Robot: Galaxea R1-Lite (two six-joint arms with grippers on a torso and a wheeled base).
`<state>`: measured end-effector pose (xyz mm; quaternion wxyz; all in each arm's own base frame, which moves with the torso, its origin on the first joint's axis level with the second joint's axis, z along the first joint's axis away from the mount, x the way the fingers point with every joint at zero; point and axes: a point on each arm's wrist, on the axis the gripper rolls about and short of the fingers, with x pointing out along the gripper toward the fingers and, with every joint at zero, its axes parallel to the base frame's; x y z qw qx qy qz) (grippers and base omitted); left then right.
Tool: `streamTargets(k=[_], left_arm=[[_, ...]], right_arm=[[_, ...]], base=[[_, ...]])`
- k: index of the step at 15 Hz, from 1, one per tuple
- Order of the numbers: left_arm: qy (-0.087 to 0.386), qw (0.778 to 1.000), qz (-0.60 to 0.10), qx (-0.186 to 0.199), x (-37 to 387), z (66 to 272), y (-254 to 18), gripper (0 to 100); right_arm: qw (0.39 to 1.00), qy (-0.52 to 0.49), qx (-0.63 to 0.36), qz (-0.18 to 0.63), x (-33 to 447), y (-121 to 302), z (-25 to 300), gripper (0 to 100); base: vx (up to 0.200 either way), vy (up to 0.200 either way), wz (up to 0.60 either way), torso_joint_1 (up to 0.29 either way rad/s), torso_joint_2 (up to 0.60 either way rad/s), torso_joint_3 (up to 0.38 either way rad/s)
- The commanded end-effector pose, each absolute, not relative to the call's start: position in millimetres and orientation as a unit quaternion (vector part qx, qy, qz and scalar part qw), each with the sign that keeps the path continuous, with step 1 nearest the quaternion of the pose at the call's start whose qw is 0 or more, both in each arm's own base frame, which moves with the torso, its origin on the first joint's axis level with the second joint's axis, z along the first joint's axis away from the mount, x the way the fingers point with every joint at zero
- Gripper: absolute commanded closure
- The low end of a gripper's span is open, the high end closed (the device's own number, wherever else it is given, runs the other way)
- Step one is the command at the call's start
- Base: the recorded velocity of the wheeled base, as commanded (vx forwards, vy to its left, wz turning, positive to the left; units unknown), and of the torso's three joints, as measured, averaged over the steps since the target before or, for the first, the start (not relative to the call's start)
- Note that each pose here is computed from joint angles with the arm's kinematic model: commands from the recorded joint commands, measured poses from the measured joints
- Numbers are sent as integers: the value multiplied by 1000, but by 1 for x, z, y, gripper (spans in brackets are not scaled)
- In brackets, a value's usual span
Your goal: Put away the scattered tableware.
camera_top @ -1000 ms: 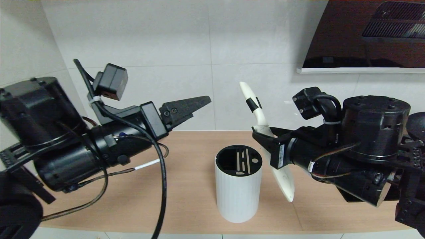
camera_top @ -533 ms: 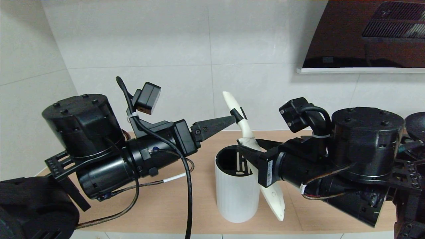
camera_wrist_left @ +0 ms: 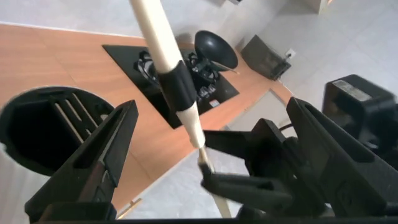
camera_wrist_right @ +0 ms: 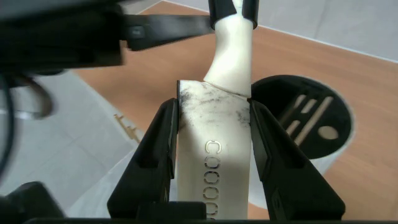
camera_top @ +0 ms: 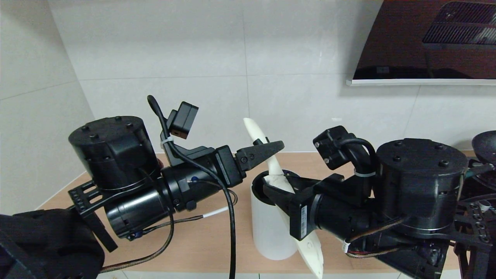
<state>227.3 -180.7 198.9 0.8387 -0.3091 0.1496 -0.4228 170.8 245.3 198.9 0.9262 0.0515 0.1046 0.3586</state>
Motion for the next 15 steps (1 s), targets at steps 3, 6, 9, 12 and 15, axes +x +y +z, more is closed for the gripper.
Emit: streamTargets(k=[3,6,9,12,15], left_arm=[[136,843,-417,-312,233,196,-184,0],[139,843,-415,-312,234,193,-185,0],[142,843,-415,-311,234,192,-185,100],[139,847,-417,-299,233,190,-185,100],[138,847,-417,-299,233,190,-185,100]], right_arm=[[924,104,51,366,166,244,200,100],[922,106,50,370,164,245,199,100],[922,107,49,370,163,245,198,100],[922,106,49,370,163,245,198,100],[922,106,49,370,163,244,198,100]], base=[[0,0,0,0,0,0],[0,0,0,0,0,0],[0,0,0,0,0,0],[0,0,0,0,0,0],[0,0,0,0,0,0]])
